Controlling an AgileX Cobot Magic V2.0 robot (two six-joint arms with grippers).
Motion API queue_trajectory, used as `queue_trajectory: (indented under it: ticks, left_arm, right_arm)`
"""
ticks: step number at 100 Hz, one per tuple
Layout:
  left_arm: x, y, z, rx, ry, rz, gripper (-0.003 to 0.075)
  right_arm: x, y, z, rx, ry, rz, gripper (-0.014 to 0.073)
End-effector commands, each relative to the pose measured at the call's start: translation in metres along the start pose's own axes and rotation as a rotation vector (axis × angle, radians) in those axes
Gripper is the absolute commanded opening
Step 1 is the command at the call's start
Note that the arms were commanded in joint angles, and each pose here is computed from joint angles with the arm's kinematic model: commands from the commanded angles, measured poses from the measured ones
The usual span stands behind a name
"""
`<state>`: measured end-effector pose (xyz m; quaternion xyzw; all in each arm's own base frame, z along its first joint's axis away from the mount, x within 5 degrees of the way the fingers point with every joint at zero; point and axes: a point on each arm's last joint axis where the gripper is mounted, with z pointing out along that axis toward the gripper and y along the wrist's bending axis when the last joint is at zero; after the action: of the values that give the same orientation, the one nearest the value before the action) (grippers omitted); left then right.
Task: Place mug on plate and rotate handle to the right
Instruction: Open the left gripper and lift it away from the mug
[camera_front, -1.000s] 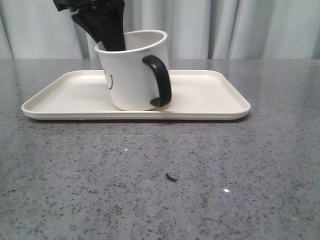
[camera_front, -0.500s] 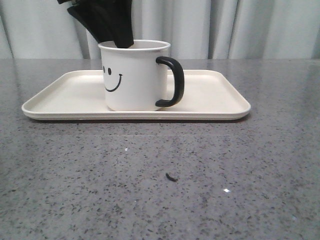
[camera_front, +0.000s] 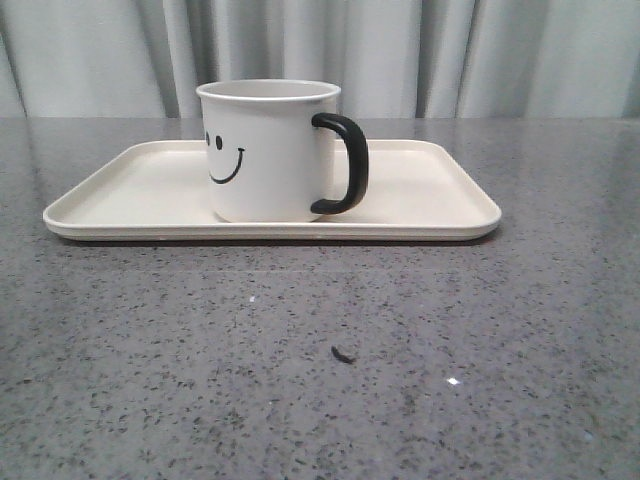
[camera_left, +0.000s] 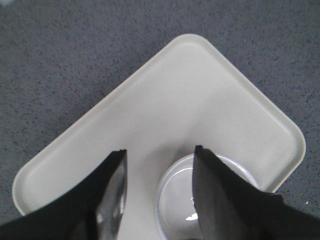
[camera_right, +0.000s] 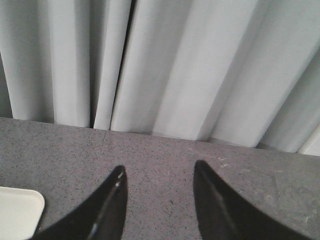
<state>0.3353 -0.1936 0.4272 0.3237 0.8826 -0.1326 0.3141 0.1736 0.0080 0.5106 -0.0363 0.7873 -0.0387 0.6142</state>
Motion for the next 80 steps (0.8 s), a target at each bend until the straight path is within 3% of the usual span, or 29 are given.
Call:
queue_trajectory:
  ticks: [1,23,37,50,56,80]
  left_arm:
    - [-0.003,-0.01,-0.06,-0.041,-0.124,0.025,0.0304]
    - [0.01,-0.009,-0.129,-0.215,-0.236,0.038,0.0263]
    - [0.022,-0.004,-0.171,-0.379,-0.3,0.014,0.0162]
    - [0.035,-0.005,-0.201,-0.457,-0.348,0.005,0.0028]
    - [0.041,-0.007,-0.211,-0.466,-0.364,0.003,-0.0018]
    - [0.064,-0.004,-0.229,-0.563,-0.369,-0.064,-0.0019]
  right_arm:
    - [-0.014,-0.003,-0.01,0.016,-0.109,-0.018,0.0328]
    - [-0.014,-0.003,-0.01,0.017,-0.109,-0.028,0.0328]
    - [-0.015,-0.002,-0.007,0.016,-0.11,-0.044,0.0328]
    - [-0.016,0.001,0.005,-0.004,-0.097,-0.034,0.0328]
    - [-0.019,0.004,0.01,-0.033,-0.092,-0.027,0.0328]
    - [-0.039,0.041,0.038,-0.268,-0.059,-0.067,0.0328]
